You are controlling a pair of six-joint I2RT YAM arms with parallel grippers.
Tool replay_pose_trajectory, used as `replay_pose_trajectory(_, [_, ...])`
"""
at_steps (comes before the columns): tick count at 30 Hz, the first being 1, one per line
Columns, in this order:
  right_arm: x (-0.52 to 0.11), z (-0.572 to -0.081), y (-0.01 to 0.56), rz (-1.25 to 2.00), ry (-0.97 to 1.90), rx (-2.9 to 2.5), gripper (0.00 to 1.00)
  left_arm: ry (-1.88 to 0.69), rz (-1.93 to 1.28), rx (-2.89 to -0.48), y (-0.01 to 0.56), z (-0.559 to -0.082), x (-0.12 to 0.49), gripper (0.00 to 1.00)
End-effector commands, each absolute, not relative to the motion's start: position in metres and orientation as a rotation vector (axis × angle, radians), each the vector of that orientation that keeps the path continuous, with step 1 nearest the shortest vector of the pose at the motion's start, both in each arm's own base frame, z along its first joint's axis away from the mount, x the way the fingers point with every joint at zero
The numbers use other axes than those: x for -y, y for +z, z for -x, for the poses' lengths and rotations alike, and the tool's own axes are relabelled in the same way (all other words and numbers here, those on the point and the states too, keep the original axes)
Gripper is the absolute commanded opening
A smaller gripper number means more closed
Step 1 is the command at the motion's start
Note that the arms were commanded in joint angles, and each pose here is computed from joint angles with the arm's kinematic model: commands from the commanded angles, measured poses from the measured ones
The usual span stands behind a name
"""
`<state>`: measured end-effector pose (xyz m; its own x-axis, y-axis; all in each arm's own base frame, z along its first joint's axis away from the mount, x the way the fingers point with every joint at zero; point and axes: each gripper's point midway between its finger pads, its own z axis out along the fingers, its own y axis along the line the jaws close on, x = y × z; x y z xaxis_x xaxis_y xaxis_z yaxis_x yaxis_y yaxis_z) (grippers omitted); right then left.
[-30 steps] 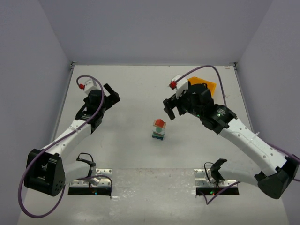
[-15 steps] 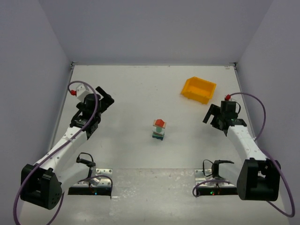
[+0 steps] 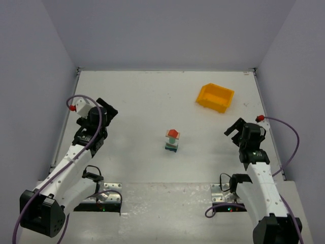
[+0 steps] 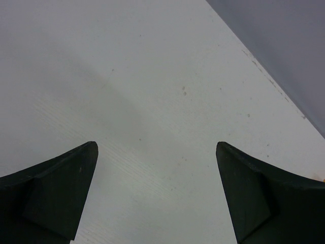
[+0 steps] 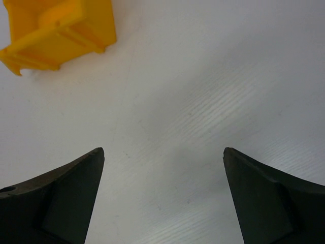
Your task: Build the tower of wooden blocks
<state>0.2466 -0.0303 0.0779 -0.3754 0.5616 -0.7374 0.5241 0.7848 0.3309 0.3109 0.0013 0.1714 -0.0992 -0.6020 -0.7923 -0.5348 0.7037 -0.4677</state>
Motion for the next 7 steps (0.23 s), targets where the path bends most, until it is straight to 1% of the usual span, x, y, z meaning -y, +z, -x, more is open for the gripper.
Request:
replay_pose_trajectory(1, [0.0449,-0.247,0.095,-0.964,0.052,-1.855,0.99,-0.087,0.931,-1.665,0.187,-0.3071,-0.0084,1.0])
replay_pose_trajectory(7, [0.045,-0.2475,0.1037,-0.918,0.078,-1.78,0.99,-0.093,0.922,-1.666,0.1877,-0.3067,-0.0076,1.0])
